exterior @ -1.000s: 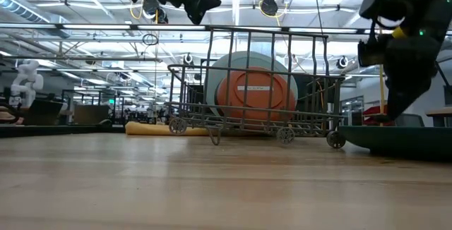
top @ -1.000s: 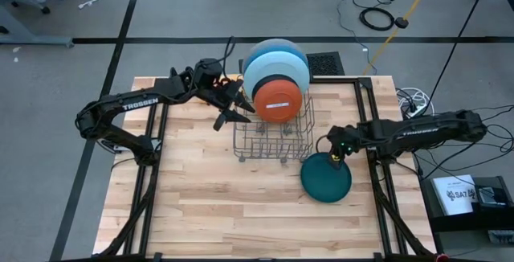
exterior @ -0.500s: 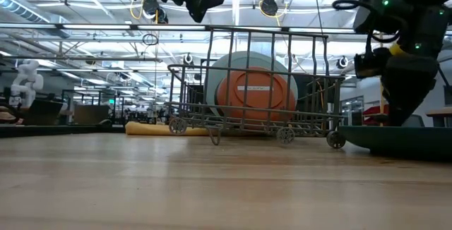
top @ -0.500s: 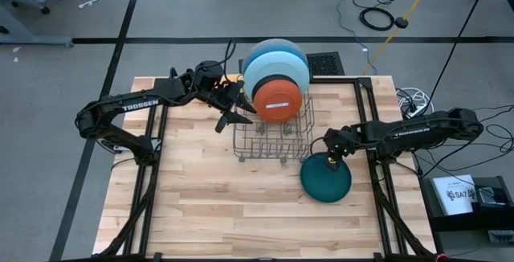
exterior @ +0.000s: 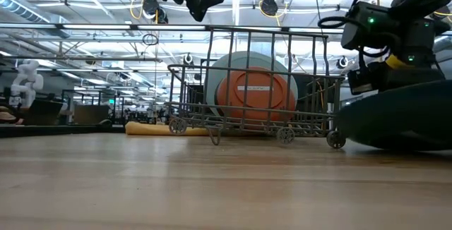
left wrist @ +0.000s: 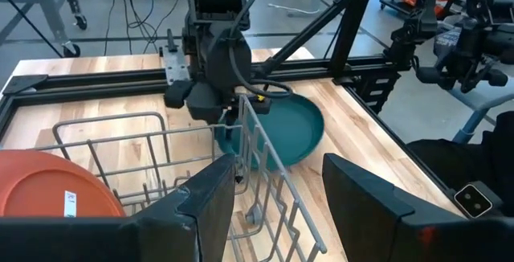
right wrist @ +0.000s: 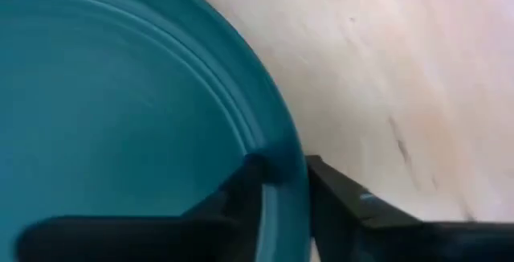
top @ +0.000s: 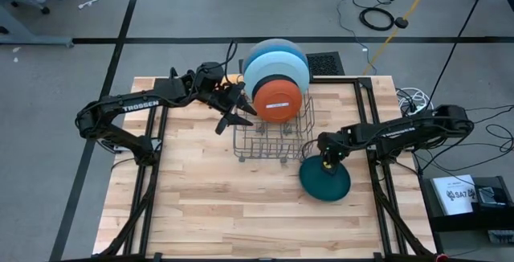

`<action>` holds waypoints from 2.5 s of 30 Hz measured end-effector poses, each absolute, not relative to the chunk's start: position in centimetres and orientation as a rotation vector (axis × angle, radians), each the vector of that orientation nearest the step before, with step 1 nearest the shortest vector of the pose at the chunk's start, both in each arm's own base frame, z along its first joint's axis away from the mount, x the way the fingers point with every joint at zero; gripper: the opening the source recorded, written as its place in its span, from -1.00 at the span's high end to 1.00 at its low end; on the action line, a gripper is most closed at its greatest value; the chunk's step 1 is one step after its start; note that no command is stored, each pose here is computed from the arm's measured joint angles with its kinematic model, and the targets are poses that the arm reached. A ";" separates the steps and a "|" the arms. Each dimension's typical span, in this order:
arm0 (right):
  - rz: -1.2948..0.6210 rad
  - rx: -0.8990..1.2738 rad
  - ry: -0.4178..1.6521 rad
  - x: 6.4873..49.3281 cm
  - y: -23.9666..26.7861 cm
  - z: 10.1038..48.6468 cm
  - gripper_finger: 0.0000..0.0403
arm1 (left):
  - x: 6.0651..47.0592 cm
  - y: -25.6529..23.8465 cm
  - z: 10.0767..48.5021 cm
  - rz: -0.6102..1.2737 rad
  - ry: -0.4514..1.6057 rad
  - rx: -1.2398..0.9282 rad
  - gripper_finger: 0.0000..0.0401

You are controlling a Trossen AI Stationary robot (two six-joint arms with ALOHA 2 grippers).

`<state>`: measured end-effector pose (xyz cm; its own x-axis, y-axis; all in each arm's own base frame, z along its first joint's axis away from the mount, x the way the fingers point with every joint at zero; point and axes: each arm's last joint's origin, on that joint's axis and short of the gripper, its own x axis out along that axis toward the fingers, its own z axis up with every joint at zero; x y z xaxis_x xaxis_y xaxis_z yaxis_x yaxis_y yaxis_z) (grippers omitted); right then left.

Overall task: Sort dishes
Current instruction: Put the green plate into the dish rack

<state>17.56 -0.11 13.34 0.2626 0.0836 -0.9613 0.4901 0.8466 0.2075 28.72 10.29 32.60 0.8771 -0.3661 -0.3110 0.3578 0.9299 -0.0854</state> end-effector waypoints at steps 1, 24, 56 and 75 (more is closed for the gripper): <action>-0.284 0.531 1.289 17.6 -0.1 13.3 0.63 | 28.7 10.3 32.6 -0.378 0.329 -0.025 0.06; -0.058 0.509 1.147 17.7 1.7 24.3 0.99 | 28.8 10.4 32.7 -0.365 0.322 -0.014 0.06; -0.203 0.611 0.742 21.2 -3.8 36.4 1.00 | 33.5 3.0 33.3 -0.177 0.089 1.502 0.06; -0.218 0.658 0.746 22.2 -5.7 35.7 0.99 | 33.9 1.1 32.4 -0.140 0.200 1.517 0.68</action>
<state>22.24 -5.75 35.66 0.7235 0.0425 -0.6891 0.4072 0.7797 0.4757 33.90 1.11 32.44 0.9756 0.0334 -0.2171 0.2153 0.0509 0.9752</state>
